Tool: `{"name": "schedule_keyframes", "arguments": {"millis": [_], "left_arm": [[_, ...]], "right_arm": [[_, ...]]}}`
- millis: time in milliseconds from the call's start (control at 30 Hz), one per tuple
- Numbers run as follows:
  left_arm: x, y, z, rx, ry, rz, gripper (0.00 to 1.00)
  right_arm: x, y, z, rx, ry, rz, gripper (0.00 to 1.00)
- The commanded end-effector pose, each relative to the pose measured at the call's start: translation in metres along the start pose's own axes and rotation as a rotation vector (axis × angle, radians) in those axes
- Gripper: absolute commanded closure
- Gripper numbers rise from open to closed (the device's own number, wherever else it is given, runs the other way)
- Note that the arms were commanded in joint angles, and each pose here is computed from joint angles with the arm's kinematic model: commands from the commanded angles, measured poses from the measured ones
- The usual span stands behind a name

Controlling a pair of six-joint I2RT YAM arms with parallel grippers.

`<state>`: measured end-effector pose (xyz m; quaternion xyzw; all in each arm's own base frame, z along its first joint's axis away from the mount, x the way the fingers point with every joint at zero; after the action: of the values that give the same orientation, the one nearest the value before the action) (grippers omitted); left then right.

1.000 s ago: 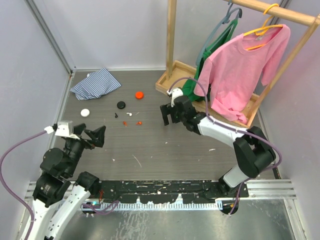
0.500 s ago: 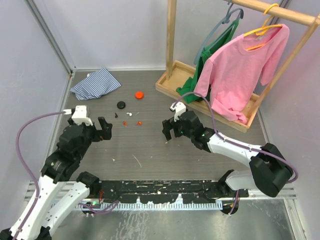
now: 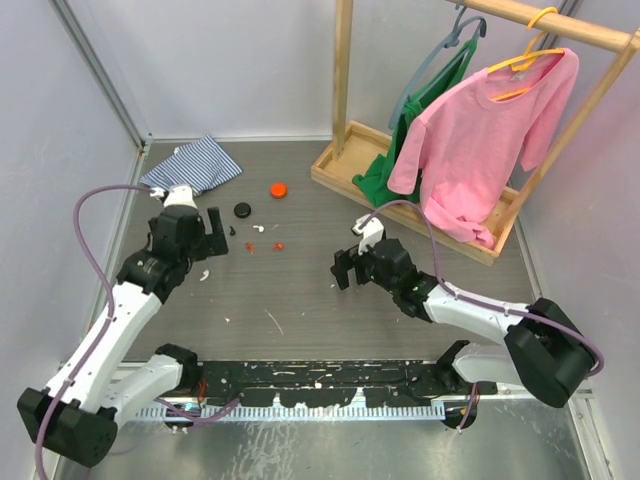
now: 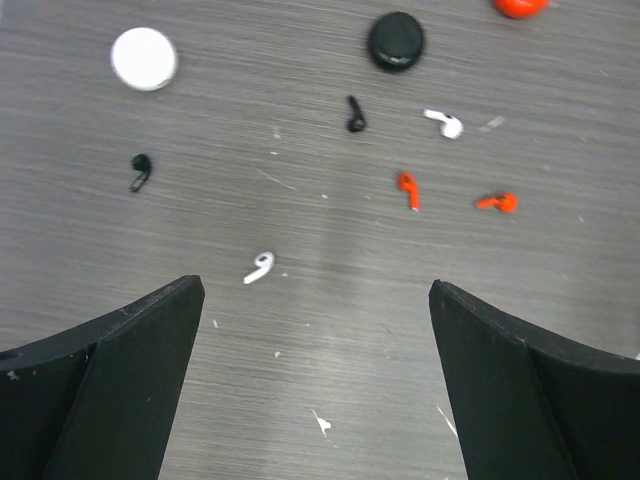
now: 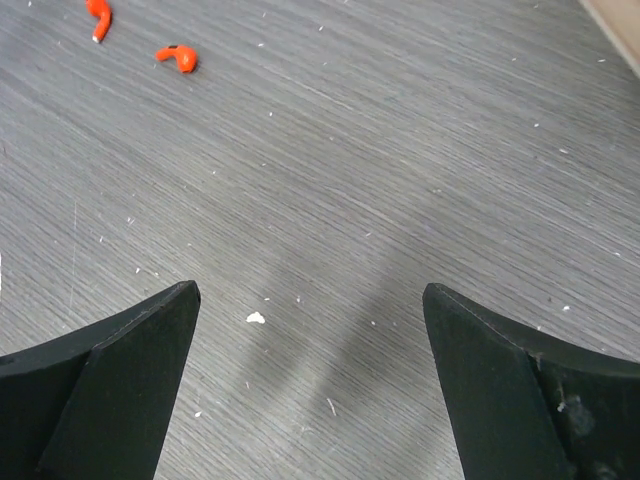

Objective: Insert the wireless bluetooth earbuds into the charging case
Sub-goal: Pick up the charging case at the center of the board.

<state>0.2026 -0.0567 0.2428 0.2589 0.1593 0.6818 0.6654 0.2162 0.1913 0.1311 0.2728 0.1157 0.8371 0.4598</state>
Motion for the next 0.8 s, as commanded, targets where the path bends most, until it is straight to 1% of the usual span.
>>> {"name": "schedule_keyframes", "arguments": {"millis": [0, 100, 233, 367, 433, 533, 633, 767], "left_arm": [[0.023, -0.012, 0.020, 0.006, 0.131, 0.114, 0.02], [0.039, -0.030, 0.021, 0.054, 0.204, 0.156, 0.02], [0.061, -0.053, 0.023, 0.103, 0.236, 0.242, 0.02], [0.079, -0.084, 0.025, 0.159, 0.272, 0.283, 0.02], [0.088, -0.108, 0.021, 0.214, 0.297, 0.291, 0.02], [0.106, -0.134, 0.022, 0.248, 0.335, 0.312, 0.00], [0.119, -0.158, 0.020, 0.293, 0.367, 0.304, 0.02], [0.128, -0.190, 0.010, 0.354, 0.406, 0.259, 0.06]], "right_arm": [[0.007, 0.007, 0.026, -0.207, -0.049, 0.025, 0.00], [0.006, 0.009, 0.025, -0.229, -0.064, 0.030, 0.00], [0.003, 0.011, 0.026, -0.250, -0.070, 0.004, 0.00], [0.002, 0.012, 0.026, -0.258, -0.063, -0.008, 0.00], [0.000, 0.013, 0.026, -0.261, -0.059, -0.020, 0.00], [-0.002, 0.013, 0.027, -0.265, -0.054, -0.036, 0.00], [-0.003, 0.013, 0.026, -0.264, -0.048, -0.044, 0.00], [-0.003, 0.010, 0.025, -0.251, -0.041, -0.051, 0.00]]}}
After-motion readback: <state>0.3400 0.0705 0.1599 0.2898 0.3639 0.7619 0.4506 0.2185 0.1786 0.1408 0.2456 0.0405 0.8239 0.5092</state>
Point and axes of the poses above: each gripper's point midway between its finger pads, its own y axis back along the fingers, its own x axis along the line the jaws close on, z = x × y, the point moved 8 cm from there along y, back along the fingers, and after that the axes turned 15 degrees about -y, right-handed, at the moved point
